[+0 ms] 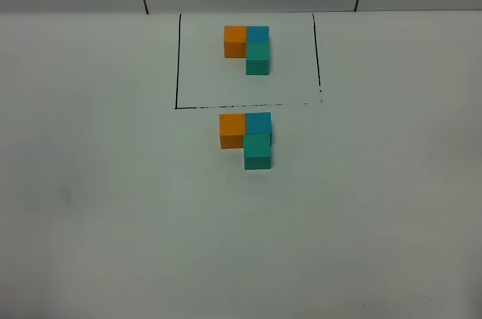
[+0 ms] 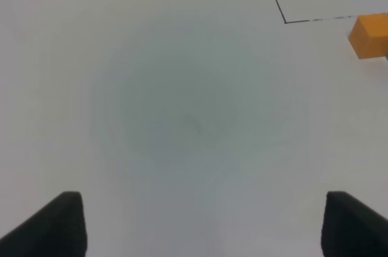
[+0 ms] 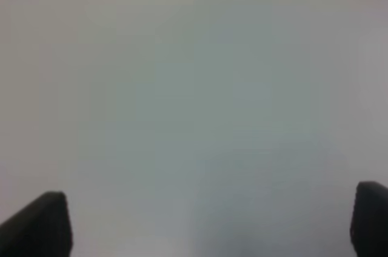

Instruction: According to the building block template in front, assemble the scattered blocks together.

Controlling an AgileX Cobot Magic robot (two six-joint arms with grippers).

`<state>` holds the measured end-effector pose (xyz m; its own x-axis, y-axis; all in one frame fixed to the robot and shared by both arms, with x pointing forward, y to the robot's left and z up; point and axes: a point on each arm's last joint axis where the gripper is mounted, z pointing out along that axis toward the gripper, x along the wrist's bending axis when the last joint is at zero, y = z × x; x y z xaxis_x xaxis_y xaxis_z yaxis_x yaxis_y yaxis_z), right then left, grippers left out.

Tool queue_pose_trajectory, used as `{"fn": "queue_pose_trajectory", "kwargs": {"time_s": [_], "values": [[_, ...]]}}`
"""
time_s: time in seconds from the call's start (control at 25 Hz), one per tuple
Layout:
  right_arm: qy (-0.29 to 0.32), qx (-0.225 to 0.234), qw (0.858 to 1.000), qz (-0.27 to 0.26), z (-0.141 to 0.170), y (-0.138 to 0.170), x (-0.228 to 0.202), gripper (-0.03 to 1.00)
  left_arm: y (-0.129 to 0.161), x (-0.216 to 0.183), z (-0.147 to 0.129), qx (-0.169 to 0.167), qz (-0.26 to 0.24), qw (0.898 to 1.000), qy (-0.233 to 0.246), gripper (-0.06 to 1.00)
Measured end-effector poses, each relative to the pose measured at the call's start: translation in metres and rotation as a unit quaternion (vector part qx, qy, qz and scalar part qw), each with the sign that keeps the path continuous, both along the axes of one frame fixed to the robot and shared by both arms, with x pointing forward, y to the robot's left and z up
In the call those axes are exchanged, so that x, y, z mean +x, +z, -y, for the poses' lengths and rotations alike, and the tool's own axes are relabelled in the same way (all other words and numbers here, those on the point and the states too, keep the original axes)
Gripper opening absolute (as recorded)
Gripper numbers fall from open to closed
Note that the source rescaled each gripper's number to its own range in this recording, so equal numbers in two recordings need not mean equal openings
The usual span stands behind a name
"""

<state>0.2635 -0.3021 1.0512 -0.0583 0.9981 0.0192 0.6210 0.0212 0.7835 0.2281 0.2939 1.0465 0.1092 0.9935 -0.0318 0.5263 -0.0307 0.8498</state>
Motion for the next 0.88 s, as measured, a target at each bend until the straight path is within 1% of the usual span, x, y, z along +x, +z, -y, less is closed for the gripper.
{"fn": "queue_pose_trajectory", "kwargs": {"time_s": [0.12,0.28,0.6,0.88], "values": [[0.023,0.0,1.0,0.019,-0.002,0.0,-0.006,0.86,0.0,0.0,0.0,0.0,0.0,1.0,0.0,0.76],[0.046,0.006,0.999,0.022,-0.005,0.0,-0.008,0.83,0.0,0.0,0.0,0.0,0.0,1.0,0.0,0.76],[0.055,0.02,0.994,0.093,-0.003,0.001,-0.029,0.79,0.0,0.0,0.0,0.0,0.0,1.0,0.0,0.76],[0.055,0.021,0.994,0.097,-0.003,0.001,-0.031,0.79,0.0,0.0,0.0,0.0,0.0,1.0,0.0,0.76]]}}
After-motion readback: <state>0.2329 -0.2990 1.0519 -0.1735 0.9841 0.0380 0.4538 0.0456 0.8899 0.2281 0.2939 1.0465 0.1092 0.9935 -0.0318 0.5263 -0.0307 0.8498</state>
